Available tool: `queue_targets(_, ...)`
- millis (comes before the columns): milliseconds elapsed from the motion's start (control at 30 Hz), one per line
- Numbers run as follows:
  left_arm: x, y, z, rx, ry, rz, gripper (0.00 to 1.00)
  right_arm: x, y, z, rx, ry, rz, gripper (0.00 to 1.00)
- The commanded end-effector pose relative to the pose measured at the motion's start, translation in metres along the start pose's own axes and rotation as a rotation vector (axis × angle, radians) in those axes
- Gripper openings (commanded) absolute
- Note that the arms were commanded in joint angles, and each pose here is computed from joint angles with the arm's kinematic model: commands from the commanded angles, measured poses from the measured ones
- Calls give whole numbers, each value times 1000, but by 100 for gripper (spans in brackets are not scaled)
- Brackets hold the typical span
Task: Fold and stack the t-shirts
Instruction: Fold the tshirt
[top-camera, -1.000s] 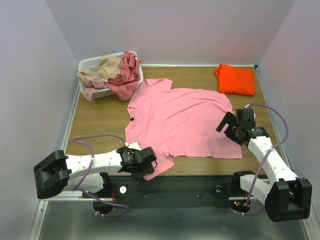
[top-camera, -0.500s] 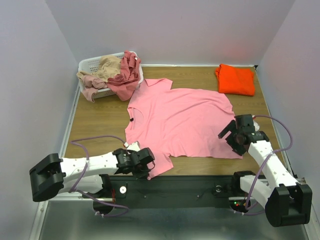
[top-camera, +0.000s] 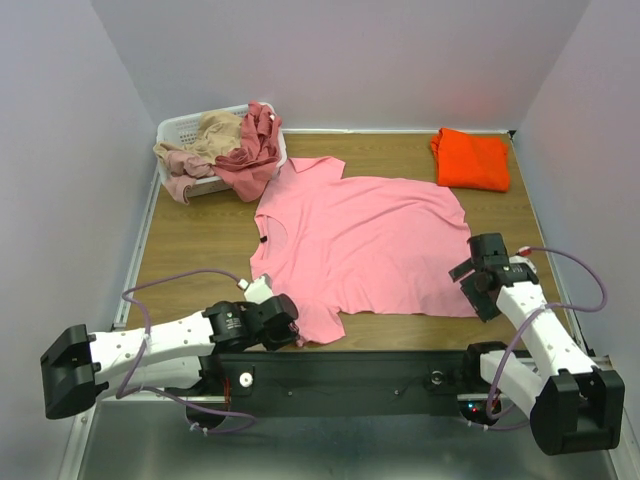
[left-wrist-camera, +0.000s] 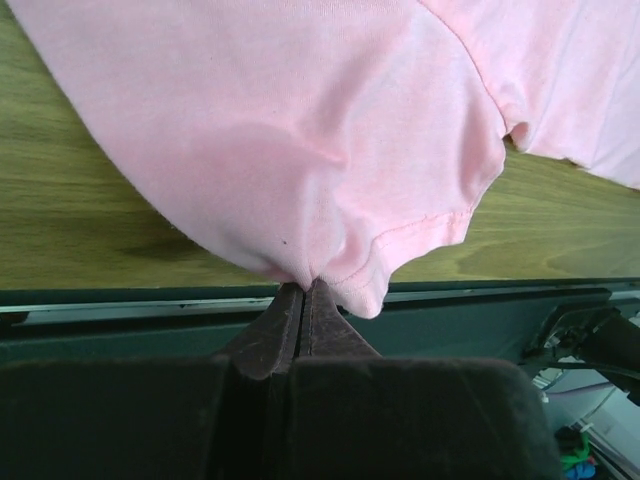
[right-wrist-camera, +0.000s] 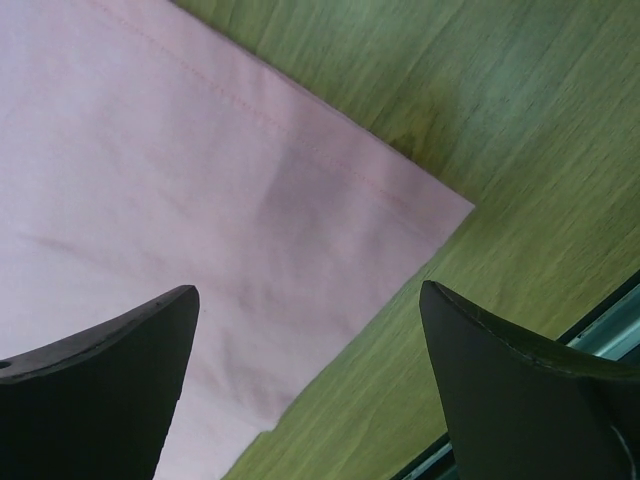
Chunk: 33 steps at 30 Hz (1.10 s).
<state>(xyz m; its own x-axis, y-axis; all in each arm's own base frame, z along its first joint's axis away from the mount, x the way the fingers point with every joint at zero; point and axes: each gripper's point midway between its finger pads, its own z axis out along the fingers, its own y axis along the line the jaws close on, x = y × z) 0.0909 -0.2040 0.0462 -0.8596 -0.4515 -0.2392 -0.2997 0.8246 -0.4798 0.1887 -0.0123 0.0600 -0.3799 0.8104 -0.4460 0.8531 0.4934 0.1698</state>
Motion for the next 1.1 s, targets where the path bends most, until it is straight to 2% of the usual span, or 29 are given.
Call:
queue_targets(0, -5, 10, 9, -20, -40, -4, 0, -3, -13, 12, 69, -53, 87, 96)
queue_targets(133, -2, 16, 11, -46, -30, 3, 0, 8, -18, 24, 79, -31, 96, 86)
queue_targets(300, -2, 14, 11, -39, -28, -1, 0, 14, -16, 30, 58, -17, 109, 80)
queue_targets(367, -2, 14, 10, -38, -25, 0, 0, 16, -17, 34, 54, -18, 117, 74)
queue_targets(400, -2, 16, 10, -46, -25, 1, 0, 17, -17, 36, 52, -18, 122, 69)
queue_targets(467, -2, 17, 10, -51, -27, -7, 0, 22, -21, 43, 65, -13, 129, 66)
queue_targets(600, -1, 17, 9, -52, -19, -5, 0, 27, -22, 49, 79, 3, 122, 51)
queue_targets(667, -1, 17, 8, -51, -18, -10, 0, 27, -20, 48, 67, 5, 117, 41)
queue_targets(700, 0, 18, 8, -51, -13, -10, 0, 27, -19, 47, 58, 7, 118, 30)
queue_targets(800, 1, 16, 6, -44, -4, -12, 0, 28, -17, 44, 24, 9, 123, 19)
queue_targets(900, 2, 18, 4, -48, 3, -16, 0, 25, -11, 39, -15, -1, 142, 1)
queue_targets(1067, 5, 14, -4, -17, 30, -25, 0, 23, -3, 31, -72, 5, 132, 0)
